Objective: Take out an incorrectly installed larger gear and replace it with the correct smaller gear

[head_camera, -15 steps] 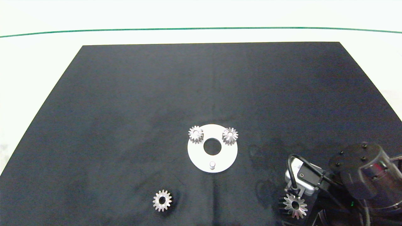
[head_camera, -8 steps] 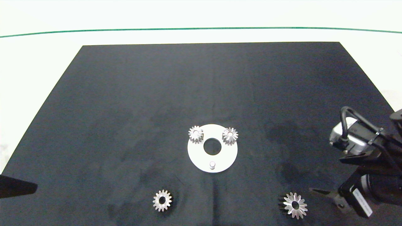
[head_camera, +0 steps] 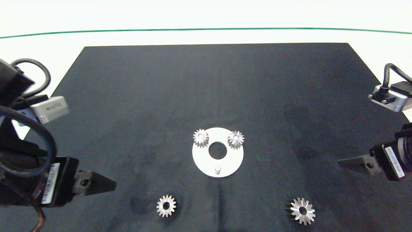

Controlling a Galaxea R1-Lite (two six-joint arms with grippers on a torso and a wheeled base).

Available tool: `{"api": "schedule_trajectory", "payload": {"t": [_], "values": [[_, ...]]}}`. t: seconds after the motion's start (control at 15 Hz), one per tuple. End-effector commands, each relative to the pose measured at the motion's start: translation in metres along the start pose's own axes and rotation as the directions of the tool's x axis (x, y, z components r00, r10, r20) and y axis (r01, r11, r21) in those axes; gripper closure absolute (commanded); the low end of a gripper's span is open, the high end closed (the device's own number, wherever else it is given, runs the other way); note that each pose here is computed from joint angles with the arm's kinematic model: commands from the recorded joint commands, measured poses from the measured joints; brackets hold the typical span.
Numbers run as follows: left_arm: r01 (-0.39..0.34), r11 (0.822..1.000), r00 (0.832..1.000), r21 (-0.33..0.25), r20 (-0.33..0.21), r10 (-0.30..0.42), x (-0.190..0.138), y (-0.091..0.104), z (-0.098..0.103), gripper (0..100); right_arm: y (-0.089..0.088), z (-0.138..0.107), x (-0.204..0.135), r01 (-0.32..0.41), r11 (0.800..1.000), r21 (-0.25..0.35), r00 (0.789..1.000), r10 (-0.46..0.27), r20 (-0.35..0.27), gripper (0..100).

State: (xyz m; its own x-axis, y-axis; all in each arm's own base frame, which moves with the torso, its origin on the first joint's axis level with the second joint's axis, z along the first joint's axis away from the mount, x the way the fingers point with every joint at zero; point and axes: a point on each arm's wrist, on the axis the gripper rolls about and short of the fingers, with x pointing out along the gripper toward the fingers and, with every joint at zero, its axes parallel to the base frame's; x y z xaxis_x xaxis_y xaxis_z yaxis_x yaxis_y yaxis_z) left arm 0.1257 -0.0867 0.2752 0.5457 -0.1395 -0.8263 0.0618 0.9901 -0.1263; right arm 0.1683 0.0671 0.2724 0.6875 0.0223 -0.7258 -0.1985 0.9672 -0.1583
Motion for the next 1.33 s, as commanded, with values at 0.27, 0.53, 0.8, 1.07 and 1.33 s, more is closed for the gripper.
{"api": "schedule_trajectory", "payload": {"t": [0.27, 0.53, 0.8, 1.07, 1.33], "values": [[-0.096, 0.991, 0.993, 0.088, -0.063, 0.101, 0.036, -0.02, -0.009, 0, 0.002, 0.002, 0.006, -0.036, 0.999, -0.005, 0.999, 0.036, -0.024, 0], [-0.023, 0.995, 0.998, 0.1, -0.052, 0.028, 0.052, -0.063, -0.024, 0, 0.002, 0.001, 0.007, -0.038, 0.999, -0.006, 0.999, 0.037, -0.027, 0], [0.004, 0.996, 1.0, 0.091, -0.027, -0.001, 0.064, -0.073, -0.025, 0, 0.002, 0.001, 0.006, -0.035, 0.999, -0.007, 0.999, 0.035, -0.027, 0], [0.0, 0.998, 1.0, 0.06, -0.029, 0.002, 0.07, -0.078, -0.024, 0, 0.002, 0.001, 0.006, -0.034, 0.999, -0.005, 0.999, 0.034, -0.028, 0], [0.001, 0.999, 0.999, 0.043, -0.033, 0.001, 0.082, -0.088, -0.024, 0, 0.001, 0.0, 0.005, -0.034, 0.999, -0.004, 0.999, 0.034, -0.023, 0]]}}
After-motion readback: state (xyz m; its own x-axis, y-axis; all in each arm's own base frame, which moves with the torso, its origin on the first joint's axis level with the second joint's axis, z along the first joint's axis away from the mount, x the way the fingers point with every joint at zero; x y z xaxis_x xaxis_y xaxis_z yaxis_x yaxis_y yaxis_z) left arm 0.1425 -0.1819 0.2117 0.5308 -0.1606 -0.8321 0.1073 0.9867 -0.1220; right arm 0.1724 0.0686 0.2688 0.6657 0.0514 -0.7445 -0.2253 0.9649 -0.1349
